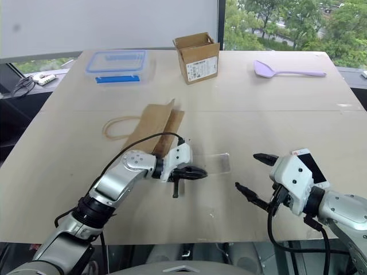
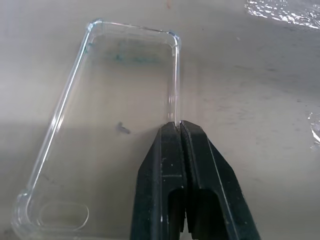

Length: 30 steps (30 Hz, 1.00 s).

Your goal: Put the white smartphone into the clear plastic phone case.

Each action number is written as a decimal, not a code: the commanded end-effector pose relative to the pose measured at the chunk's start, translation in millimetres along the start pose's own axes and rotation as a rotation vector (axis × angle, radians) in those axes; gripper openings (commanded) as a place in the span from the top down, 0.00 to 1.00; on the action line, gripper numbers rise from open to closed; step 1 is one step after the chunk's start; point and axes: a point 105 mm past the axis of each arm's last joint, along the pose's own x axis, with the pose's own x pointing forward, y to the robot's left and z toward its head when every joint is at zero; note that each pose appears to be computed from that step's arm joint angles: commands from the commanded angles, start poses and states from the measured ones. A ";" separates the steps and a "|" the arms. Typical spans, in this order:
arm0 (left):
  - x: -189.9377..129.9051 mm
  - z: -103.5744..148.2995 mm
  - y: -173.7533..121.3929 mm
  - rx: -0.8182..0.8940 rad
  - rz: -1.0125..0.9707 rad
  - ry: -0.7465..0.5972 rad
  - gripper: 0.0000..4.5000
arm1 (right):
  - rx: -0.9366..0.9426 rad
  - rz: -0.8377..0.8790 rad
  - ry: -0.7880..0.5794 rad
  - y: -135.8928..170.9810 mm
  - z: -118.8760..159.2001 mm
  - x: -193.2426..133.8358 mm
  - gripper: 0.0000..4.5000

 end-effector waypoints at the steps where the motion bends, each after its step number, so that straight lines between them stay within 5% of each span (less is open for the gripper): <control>1: -0.7 -6.0 6.4 0.010 0.015 -0.016 1.00 | -0.031 0.006 -0.013 0.9 5.9 -0.6 0.00; 4: -14.2 3.7 5.9 -0.043 0.014 -0.114 1.00 | -0.028 0.002 -0.018 1.7 6.2 -1.3 0.00; 10: -47.9 25.0 24.9 -0.072 0.262 -0.242 0.42 | -0.017 0.002 -0.035 4.3 6.0 2.9 0.00; 19: -98.3 33.7 56.3 -0.045 0.742 -0.167 0.42 | -0.012 0.034 -0.058 2.5 4.6 13.5 0.00; 28: -107.2 -13.9 89.0 -0.080 0.983 0.120 0.42 | -0.030 0.067 -0.081 -0.4 6.8 20.0 0.00; 30: -104.6 -17.0 88.0 -0.074 0.979 0.138 0.57 | -0.031 0.067 -0.082 -0.7 6.7 19.9 0.00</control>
